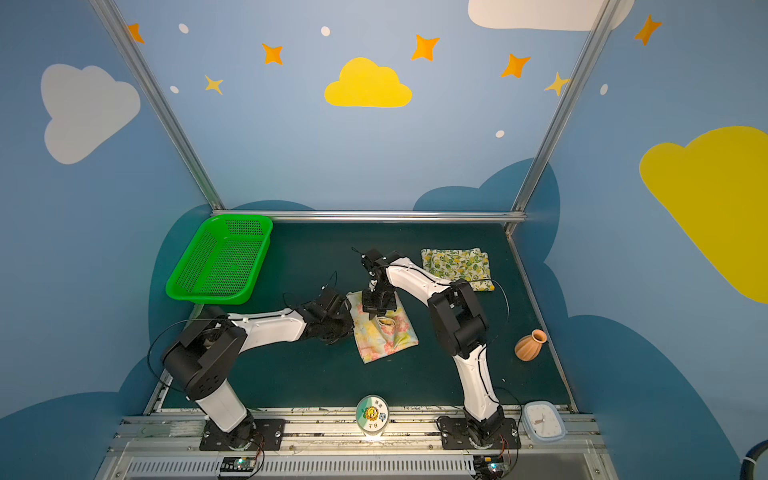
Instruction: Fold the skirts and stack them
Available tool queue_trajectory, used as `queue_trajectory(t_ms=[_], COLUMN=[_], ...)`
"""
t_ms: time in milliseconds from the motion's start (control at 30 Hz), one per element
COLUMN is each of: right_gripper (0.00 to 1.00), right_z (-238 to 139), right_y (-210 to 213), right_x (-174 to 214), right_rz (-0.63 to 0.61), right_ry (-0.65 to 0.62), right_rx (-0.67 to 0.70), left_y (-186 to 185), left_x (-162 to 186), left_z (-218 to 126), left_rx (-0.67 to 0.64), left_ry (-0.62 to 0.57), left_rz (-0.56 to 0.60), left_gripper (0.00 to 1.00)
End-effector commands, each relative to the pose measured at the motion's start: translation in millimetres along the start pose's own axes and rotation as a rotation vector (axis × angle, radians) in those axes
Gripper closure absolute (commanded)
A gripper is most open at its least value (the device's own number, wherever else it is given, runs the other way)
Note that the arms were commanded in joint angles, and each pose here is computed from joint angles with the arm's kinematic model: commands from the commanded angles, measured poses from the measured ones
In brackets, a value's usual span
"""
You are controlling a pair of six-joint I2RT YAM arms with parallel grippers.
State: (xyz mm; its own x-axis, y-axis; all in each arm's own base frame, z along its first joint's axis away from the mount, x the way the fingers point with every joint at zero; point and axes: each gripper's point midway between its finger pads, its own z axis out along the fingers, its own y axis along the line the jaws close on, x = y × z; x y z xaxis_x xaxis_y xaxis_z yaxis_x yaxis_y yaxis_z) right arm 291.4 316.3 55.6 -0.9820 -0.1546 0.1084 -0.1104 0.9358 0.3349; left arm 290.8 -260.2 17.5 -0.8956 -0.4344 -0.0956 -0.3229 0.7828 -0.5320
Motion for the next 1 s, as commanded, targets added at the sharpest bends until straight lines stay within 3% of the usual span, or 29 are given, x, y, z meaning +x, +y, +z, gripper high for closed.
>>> queue_trajectory(t_ms=[0,667,967], right_gripper=[1.0,1.0,1.0], right_z=[9,12,-6], right_y=[8,3,-1], right_x=[3,-14,-17], right_rz=[0.039,0.124,0.132], right_ry=[0.024,-0.012,-0.075], right_rx=[-0.04,-0.023,-0.004], left_y=[21,17,16], left_x=[11,15,16], left_z=[6,7,5], left_rx=[-0.066,-0.063,-0.06], left_ry=[0.029,0.035,0.034], left_rz=[-0.005,0.002,0.005], left_gripper=[0.96,0.96,0.96])
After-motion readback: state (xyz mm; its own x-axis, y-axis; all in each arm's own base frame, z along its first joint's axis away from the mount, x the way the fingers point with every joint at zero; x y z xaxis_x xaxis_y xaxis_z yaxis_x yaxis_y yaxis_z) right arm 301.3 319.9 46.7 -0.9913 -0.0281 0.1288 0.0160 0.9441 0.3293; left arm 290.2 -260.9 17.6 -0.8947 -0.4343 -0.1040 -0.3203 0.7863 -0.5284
